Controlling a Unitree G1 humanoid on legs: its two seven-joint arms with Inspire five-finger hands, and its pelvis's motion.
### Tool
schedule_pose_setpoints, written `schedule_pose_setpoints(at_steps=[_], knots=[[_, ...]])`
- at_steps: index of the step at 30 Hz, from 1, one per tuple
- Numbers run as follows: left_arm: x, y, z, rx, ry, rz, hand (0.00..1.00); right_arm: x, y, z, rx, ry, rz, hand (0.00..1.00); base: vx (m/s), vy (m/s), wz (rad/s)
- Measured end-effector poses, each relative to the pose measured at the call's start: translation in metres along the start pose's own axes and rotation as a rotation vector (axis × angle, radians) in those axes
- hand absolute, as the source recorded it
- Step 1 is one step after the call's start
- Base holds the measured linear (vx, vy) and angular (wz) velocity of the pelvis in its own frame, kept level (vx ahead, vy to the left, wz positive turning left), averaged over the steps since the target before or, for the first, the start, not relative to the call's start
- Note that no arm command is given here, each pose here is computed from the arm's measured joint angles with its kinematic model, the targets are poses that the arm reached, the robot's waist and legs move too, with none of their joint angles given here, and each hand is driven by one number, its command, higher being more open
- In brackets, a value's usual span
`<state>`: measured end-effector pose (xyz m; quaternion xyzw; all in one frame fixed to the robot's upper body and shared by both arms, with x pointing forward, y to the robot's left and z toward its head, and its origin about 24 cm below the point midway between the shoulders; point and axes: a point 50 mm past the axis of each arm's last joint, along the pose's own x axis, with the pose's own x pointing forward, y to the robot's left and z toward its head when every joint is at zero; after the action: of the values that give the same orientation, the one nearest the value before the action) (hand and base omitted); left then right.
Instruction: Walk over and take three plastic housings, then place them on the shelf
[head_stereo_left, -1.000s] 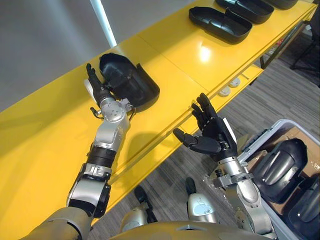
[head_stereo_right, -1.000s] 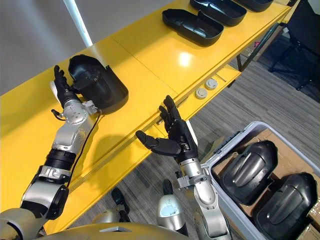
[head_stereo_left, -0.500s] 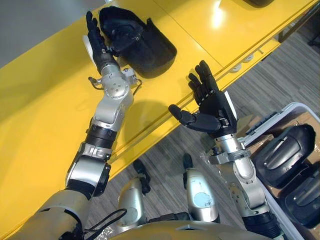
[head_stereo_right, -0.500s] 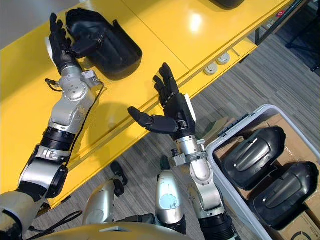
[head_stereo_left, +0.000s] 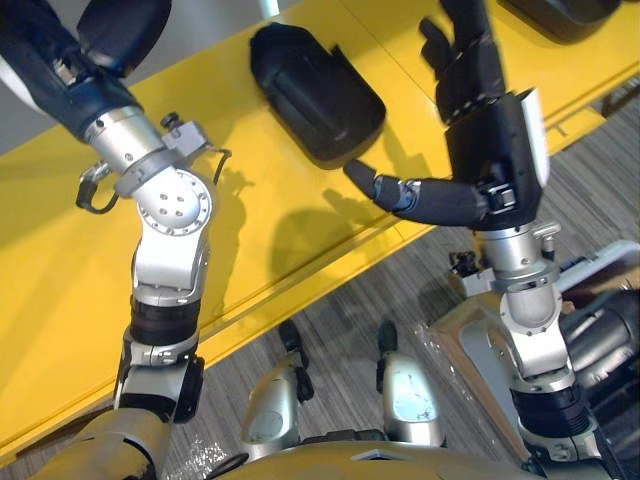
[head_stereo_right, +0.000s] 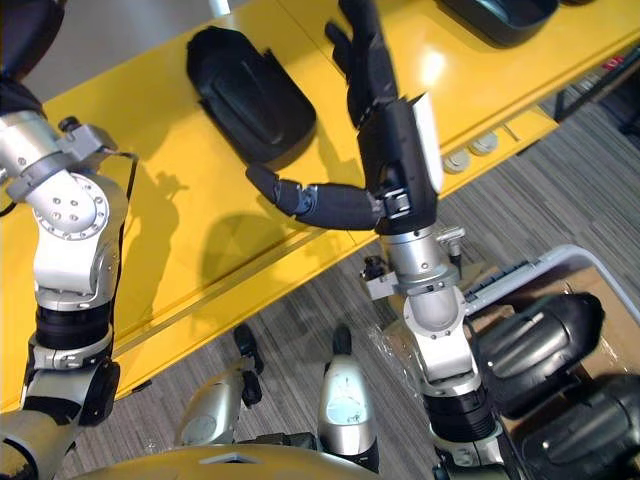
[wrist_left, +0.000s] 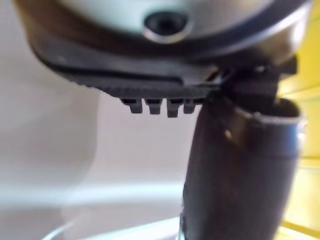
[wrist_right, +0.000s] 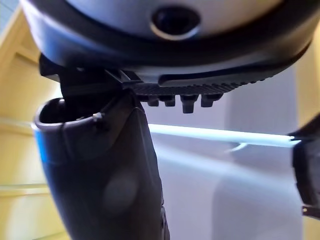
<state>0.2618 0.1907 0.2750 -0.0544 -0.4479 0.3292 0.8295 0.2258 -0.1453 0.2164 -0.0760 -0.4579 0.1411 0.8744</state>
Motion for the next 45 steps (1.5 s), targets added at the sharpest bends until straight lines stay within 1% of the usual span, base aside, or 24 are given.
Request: schedule_pose_setpoints(at_steps=[2,3,4,6,9,11,15,18,22,24,26,32,35,39,42,45], knots=[[-0.005,0.01,-0.01,0.045,0.041,-0.032,1.0,0.005,-0.002,0.002,-0.049,-0.016,0.018,1.0,0.04,0.007,0.28],[-0.011,0.02,-0.017,0.082,0.073,-0.055,1.0,0.006,-0.003,0.001,-0.071,-0.007,0.019,1.0,0.07,0.002,0.22],[-0.022,0.031,-0.023,0.117,0.114,-0.085,1.0,0.006,-0.005,-0.002,-0.074,0.016,0.005,1.0,0.08,0.003,0.23],[-0.036,0.044,-0.026,0.149,0.154,-0.132,1.0,0.004,-0.012,-0.006,-0.099,0.049,-0.023,1.0,0.07,0.002,0.23],[-0.07,0.076,-0.025,0.154,0.255,-0.19,1.0,-0.006,-0.029,-0.022,-0.225,0.185,-0.047,1.0,0.05,0.007,0.32],[-0.083,0.09,-0.024,0.172,0.298,-0.207,1.0,-0.013,-0.033,-0.035,-0.233,0.277,-0.036,1.0,0.01,0.007,0.27],[-0.105,0.107,-0.026,0.21,0.386,-0.278,1.0,-0.031,-0.041,-0.066,-0.204,0.482,-0.052,1.0,-0.02,-0.006,0.33],[-0.116,0.12,-0.028,0.223,0.458,-0.303,1.0,-0.039,-0.048,-0.084,-0.104,0.571,-0.1,1.0,-0.02,-0.011,0.23],[-0.125,0.129,-0.034,0.217,0.532,-0.325,1.0,-0.03,-0.059,-0.107,-0.035,0.633,-0.147,1.0,-0.03,-0.014,0.18],[-0.128,0.131,-0.038,0.191,0.56,-0.332,1.0,-0.024,-0.065,-0.113,-0.045,0.649,-0.152,1.0,-0.04,-0.025,0.17],[-0.13,0.133,-0.04,0.179,0.578,-0.334,1.0,-0.019,-0.067,-0.115,-0.049,0.653,-0.15,1.0,-0.01,-0.022,0.09],[-0.131,0.133,-0.042,0.15,0.598,-0.343,1.0,0.005,-0.076,-0.123,0.068,0.641,-0.223,1.0,0.0,-0.036,0.07],[-0.133,0.134,-0.045,0.15,0.607,-0.354,1.0,0.014,-0.083,-0.129,0.12,0.683,-0.243,1.0,-0.01,-0.036,0.01],[-0.138,0.135,-0.051,0.154,0.636,-0.37,1.0,0.01,-0.099,-0.137,0.09,0.79,-0.277,1.0,-0.01,-0.039,0.01],[-0.139,0.135,-0.052,0.156,0.642,-0.37,1.0,0.002,-0.108,-0.145,0.115,0.872,-0.329,1.0,-0.01,-0.04,0.0],[-0.14,0.136,-0.053,0.162,0.649,-0.364,1.0,0.007,-0.111,-0.146,0.138,0.882,-0.36,1.0,-0.01,-0.047,-0.01]])
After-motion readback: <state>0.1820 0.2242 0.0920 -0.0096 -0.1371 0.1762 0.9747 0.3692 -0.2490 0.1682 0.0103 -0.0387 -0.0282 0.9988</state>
